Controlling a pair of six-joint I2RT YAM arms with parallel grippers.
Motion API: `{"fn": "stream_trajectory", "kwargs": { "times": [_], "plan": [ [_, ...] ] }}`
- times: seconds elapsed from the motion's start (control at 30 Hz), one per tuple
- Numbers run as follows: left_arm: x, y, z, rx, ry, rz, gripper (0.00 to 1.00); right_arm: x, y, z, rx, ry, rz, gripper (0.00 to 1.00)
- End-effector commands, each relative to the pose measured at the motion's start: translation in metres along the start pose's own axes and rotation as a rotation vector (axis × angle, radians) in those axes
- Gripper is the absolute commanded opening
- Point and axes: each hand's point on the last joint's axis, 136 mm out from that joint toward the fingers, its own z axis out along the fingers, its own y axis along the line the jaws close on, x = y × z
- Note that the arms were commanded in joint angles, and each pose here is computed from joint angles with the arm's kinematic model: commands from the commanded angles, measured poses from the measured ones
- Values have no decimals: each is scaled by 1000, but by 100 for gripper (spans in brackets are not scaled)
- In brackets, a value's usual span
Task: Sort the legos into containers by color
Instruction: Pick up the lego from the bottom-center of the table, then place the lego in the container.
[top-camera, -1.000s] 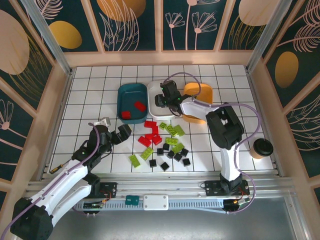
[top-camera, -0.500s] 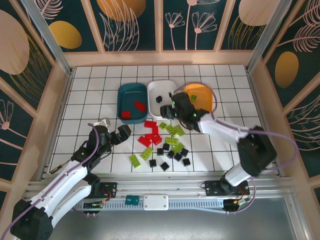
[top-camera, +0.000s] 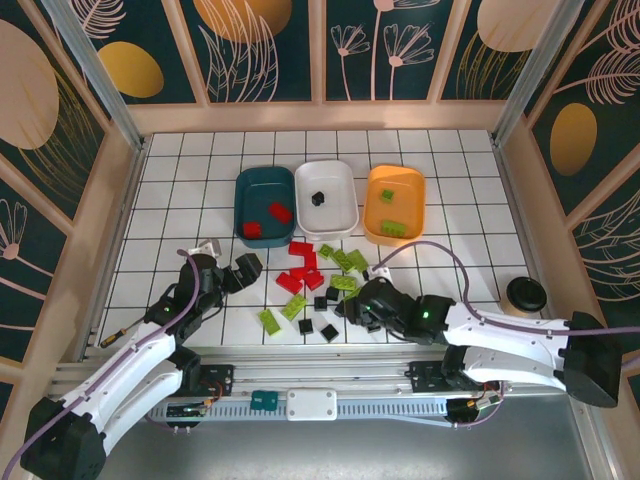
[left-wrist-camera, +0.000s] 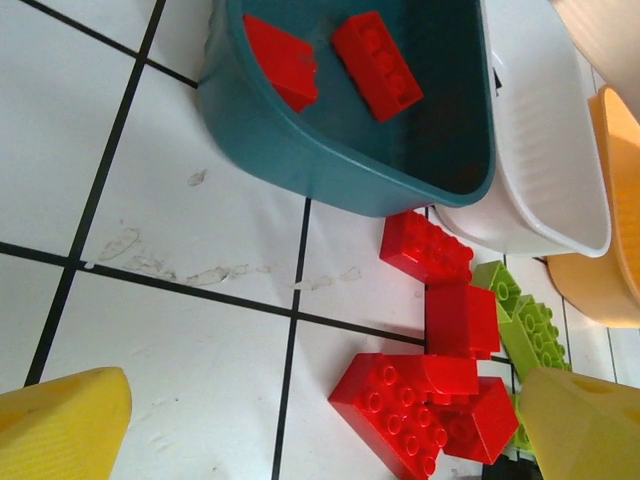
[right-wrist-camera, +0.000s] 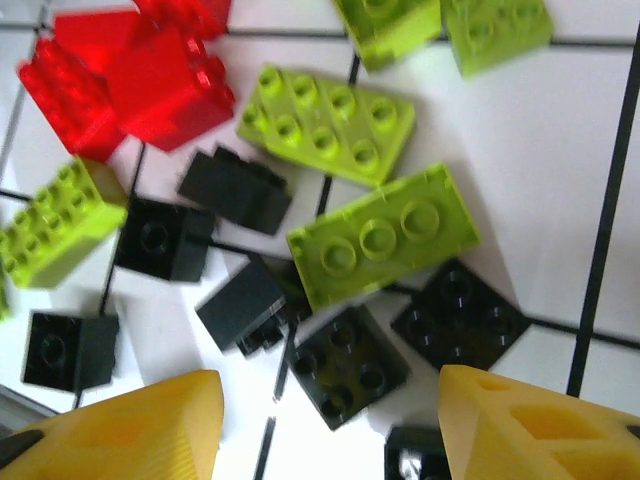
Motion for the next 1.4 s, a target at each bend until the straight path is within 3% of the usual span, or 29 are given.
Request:
{"fn": "stream_trajectory", "kwargs": {
  "times": [0.0,0.4,0.67,0.83,1.0,1.23,1.37],
  "plan": [
    [4,-4,0,34,7,-12,99,23,-28,4,131,32,55,59],
    [7,2,-3,23,3,-10,99,49,-45,21,217,81,19,52],
    [7,0,-1,28,10,-9,99,41,-36,15,190,62,4,24],
    [4,-5,-2,42,7,0,99,-21,2,-4,67,-76,-28,9],
    [4,-7,-2,45,14,8,99,-118,29,-3,-20,-244,-56,7],
    [11,-1,-1,24,44,12,99,-242,35,51,-9,-365,-85,8],
    [15,2,0,11,61,16,94,-276,25,96,34,-343,-80,11]
  ]
}}
